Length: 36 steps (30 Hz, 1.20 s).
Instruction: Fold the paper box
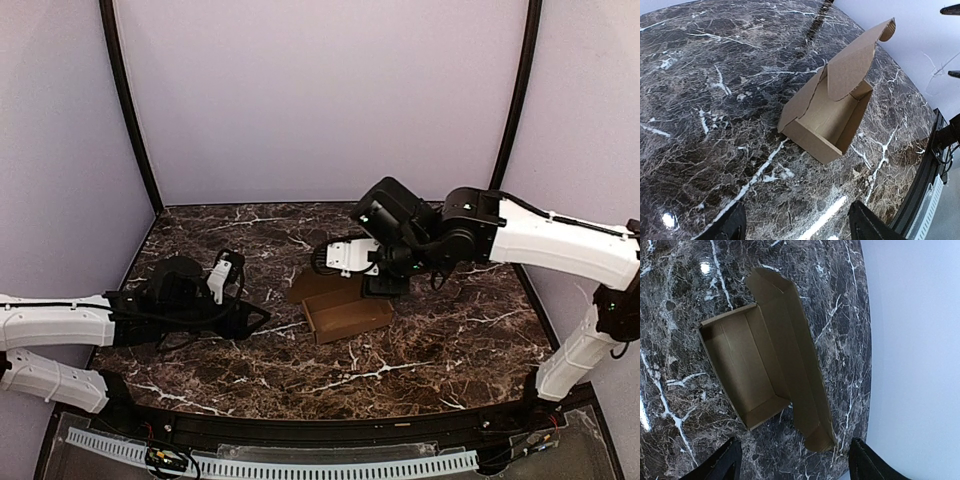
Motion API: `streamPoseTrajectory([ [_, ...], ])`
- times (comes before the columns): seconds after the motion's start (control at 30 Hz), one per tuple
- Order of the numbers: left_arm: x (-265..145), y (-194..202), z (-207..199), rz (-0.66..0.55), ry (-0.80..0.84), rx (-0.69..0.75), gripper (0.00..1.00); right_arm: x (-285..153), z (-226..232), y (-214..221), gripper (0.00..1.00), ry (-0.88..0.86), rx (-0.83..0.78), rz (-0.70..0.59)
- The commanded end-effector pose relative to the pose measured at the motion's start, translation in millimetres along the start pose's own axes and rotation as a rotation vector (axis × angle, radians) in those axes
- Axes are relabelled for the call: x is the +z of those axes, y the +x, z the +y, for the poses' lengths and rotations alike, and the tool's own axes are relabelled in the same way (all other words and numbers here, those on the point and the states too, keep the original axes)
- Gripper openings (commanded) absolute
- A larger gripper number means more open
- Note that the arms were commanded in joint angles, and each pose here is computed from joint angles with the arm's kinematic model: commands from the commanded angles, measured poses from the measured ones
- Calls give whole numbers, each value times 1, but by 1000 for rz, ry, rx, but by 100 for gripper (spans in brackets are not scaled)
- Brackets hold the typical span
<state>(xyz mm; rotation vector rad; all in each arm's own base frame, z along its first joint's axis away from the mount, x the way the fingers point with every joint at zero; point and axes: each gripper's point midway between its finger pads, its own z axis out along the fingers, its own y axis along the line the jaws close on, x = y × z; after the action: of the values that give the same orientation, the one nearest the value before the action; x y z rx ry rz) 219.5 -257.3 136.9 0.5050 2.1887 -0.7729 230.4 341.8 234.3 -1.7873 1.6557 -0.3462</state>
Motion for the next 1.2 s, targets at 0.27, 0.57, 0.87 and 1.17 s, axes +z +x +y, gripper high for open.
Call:
streamPoseTrajectory([
  [0.27,40,-23,-32,-87,175,186,73,-24,-3,80,85,12,578,-279],
  [0.57,64,-35,-19,-186,101,314,70,-5,11,105,89,-34,804,-471],
  [0.87,83,-48,-18,-239,82,342,56,28,10,126,89,-115,916,-491],
  [1.17,90,-53,-26,-245,117,348,31,55,0,135,88,-134,944,-494],
])
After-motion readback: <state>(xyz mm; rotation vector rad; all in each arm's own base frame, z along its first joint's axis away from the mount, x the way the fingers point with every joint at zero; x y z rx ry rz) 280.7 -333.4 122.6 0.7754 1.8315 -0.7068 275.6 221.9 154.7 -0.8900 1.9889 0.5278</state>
